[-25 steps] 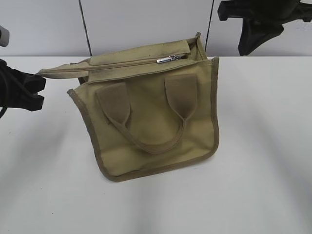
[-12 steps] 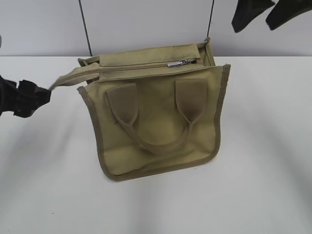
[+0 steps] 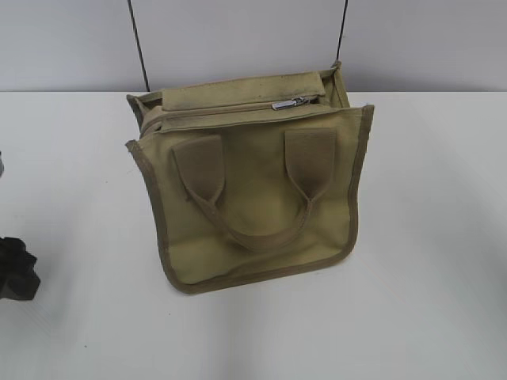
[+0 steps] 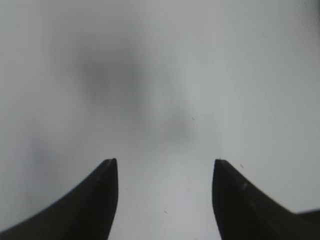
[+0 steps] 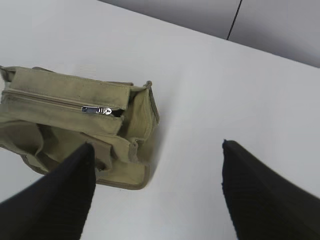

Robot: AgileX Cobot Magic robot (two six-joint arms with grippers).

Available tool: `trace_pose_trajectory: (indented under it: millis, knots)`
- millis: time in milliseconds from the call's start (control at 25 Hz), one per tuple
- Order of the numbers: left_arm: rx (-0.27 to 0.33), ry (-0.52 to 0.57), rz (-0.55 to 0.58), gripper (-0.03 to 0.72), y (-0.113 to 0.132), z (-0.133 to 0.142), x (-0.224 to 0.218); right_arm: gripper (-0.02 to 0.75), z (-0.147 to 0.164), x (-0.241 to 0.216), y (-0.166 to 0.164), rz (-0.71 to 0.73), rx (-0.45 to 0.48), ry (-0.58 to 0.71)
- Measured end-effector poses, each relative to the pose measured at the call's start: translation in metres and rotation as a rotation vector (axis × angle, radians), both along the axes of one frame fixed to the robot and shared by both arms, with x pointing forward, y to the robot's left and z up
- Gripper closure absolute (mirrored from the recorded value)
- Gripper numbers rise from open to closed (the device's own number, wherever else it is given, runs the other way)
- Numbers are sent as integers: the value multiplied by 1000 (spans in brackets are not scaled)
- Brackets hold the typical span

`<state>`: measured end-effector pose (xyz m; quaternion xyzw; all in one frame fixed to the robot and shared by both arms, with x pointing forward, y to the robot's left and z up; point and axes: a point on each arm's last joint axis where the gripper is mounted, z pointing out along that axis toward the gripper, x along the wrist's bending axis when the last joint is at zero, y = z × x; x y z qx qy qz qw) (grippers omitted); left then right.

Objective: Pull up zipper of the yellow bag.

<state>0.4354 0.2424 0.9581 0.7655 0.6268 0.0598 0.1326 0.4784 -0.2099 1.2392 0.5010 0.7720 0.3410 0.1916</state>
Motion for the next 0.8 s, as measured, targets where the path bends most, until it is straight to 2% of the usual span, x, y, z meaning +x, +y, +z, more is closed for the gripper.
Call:
trace_pose_trajectory:
  millis: [120,200,400,520,640,800]
  knots:
    - [-58,63,-31,247,-6,7,-6,162,13,-31,-10,8,2,-60]
    - [-82,42,-47,246,-8,24,-4,162,8,-50,-17,9,-11,-73]
    - [-147,-159,-85,244,-9,97,-11,162,-44,-95,-35,-7,-47,-44]
    - [-139,-245,-116,242,0,128,-37,162,-76,-133,-47,-13,-44,-59]
    - [-99,-270,-144,243,12,142,-72,162,-105,-162,-57,-17,-42,-58]
    - [-99,-400,-157,243,28,160,-123,162,-136,-193,-67,-17,-44,-55]
